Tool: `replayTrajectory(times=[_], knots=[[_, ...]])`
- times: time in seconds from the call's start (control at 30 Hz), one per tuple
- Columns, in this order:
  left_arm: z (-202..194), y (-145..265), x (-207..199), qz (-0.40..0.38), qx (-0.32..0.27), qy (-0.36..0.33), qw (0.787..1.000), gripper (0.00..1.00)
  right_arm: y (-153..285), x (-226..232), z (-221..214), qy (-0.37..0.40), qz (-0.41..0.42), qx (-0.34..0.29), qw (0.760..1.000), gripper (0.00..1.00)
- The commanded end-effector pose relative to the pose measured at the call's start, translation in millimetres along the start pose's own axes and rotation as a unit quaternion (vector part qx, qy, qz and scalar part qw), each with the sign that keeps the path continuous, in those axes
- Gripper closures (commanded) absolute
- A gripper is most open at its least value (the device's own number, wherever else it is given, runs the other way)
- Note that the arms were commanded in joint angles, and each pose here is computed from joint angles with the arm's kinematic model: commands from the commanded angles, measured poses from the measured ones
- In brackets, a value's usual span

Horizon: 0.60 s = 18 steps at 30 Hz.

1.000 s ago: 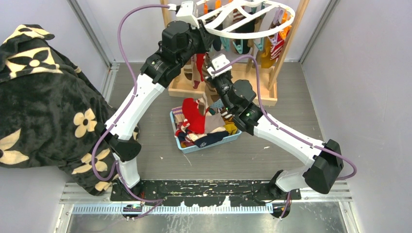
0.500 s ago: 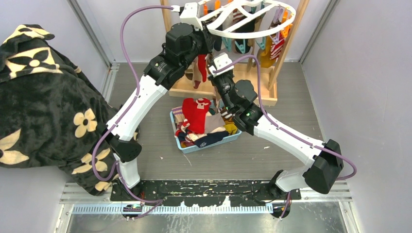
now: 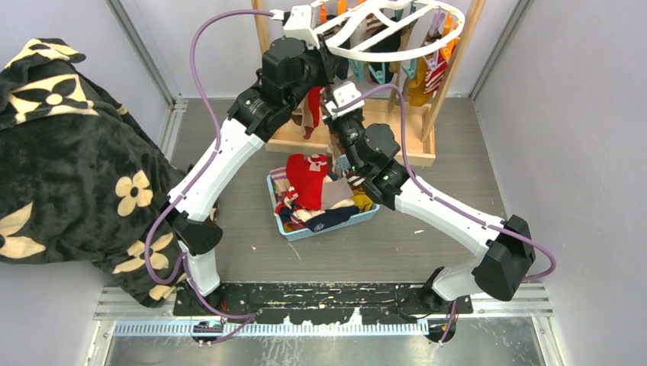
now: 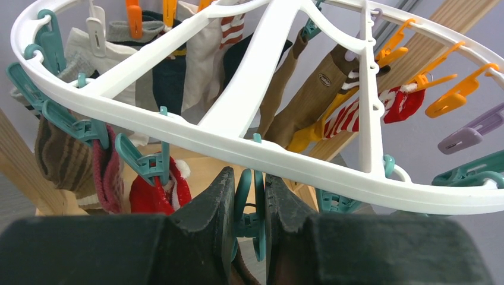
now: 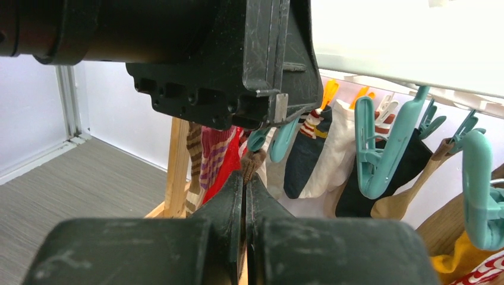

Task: Clip the socks to the hanger

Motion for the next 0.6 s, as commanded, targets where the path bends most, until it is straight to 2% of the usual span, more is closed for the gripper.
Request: replayTrajectory(times=[0.0,0.57], knots=[[28,13,-2,-0.001,-0.038,0.0,0.999,0.92,-7,-11,44,-0.036,-0.015,-0.059,0.997,0.99],[29,12,-3,-0.002,-0.041,-0.001,0.999,0.92,-17,-19,56,-0.04,-0.019,-0.072,0.996,0.99]])
Point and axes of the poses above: each gripper's point midway between its finger pads, its own y axis back along the fingers, its own x axis along the line the jaws close on, z = x × y, the point moved 1 cm from there along y, back along the fingers, and after that the axes turned 6 degrees about -y, right-handed, at the moved point
